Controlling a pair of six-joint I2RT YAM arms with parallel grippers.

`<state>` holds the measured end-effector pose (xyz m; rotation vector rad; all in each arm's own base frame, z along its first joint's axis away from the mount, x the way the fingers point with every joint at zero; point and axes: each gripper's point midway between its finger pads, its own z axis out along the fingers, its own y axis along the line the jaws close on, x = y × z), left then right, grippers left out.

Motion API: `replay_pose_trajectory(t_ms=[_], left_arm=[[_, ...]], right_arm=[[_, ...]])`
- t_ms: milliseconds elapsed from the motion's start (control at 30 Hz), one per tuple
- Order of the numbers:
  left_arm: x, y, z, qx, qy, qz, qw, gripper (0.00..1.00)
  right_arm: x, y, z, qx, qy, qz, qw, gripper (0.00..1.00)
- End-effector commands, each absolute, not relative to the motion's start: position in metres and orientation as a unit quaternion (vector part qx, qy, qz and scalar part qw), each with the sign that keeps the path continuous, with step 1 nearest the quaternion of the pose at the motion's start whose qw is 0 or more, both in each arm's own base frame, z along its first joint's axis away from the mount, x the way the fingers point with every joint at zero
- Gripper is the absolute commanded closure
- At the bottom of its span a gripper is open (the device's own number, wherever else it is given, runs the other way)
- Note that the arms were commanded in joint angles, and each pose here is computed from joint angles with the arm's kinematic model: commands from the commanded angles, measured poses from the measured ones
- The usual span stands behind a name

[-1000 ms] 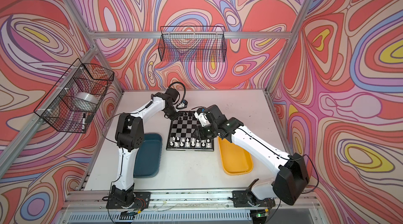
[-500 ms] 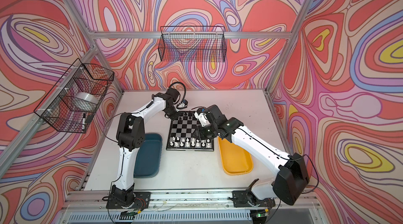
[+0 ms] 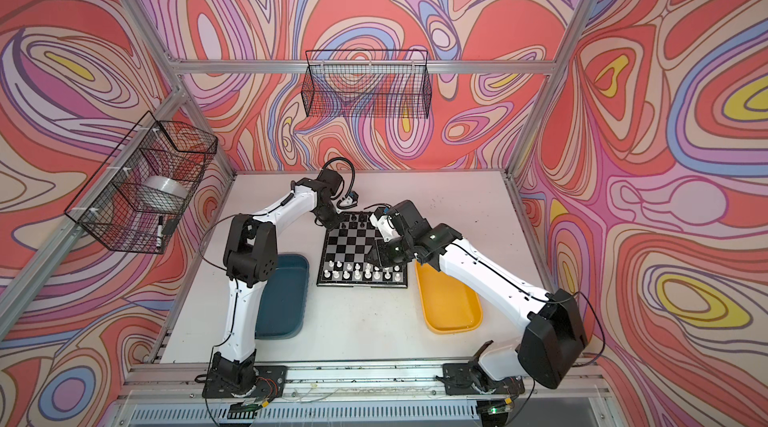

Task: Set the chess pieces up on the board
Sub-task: 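Open the left gripper to release the black pawn on the square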

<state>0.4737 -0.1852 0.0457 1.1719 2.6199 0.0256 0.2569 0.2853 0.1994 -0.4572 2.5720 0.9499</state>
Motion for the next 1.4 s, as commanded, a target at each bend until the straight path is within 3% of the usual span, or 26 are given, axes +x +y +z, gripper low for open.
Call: replay_pose_trajectory(t_ms=[0,1367], left_arm=[[0.478,-0.188,0.04,0.409,0.902,0.013,0.136,0.82],[0.467,-0.184,0.071,0.399,0.904,0.009,0.154,0.73]], right_arm=[[0.263,0.285,0.199,-0.164,0.911,0.33,0.187,0.79],[0.267,0.292,0.205,-0.174,0.904,0.34,0.191,0.79]])
